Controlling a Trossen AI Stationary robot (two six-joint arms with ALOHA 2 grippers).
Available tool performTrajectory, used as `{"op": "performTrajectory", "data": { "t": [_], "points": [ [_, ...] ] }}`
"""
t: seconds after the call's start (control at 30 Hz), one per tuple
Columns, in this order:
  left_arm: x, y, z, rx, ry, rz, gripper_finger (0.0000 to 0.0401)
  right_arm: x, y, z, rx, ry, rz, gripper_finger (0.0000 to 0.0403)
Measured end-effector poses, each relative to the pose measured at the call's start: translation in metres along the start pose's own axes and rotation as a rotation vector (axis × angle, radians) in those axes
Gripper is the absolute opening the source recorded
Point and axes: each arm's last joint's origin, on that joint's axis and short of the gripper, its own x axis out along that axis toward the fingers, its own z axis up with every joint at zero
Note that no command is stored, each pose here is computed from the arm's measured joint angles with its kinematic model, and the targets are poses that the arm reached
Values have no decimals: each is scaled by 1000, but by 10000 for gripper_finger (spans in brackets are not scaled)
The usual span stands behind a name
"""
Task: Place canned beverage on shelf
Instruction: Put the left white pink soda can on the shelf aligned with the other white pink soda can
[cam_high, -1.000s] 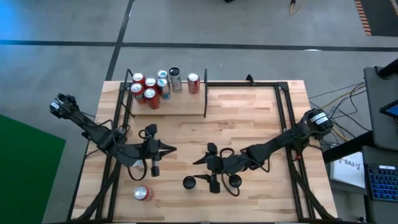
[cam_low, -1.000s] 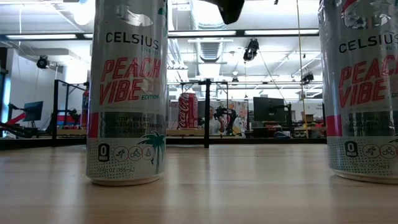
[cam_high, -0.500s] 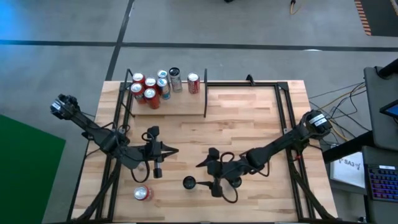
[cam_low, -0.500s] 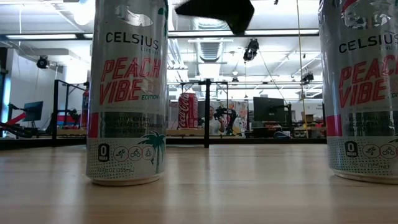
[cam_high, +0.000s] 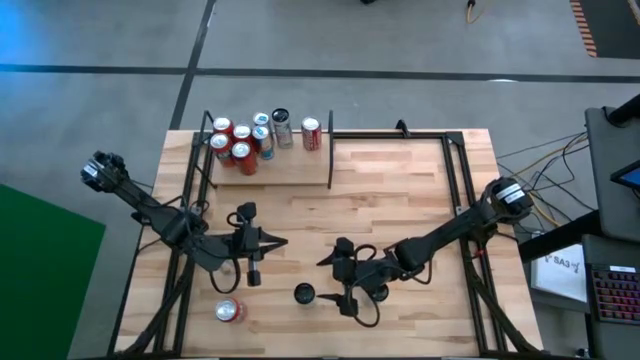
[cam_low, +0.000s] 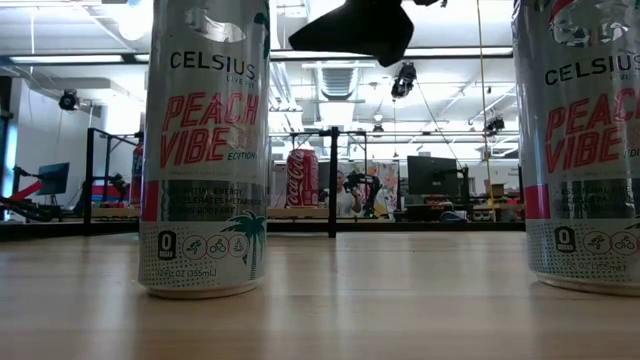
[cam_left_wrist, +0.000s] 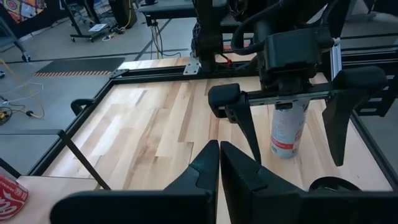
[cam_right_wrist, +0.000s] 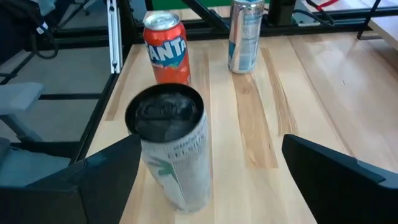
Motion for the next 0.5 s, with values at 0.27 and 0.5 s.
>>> {"op": "performTrajectory", "data": {
  "t": [0.27,0.5],
  "points": [
    [0,0,1,-4,-5,0,0,16,6,-5,-26,46,40,380],
    [0,-1,1,-5,-7,-5,0,36,12,-5,-84,183,4,380]
  ]
}}
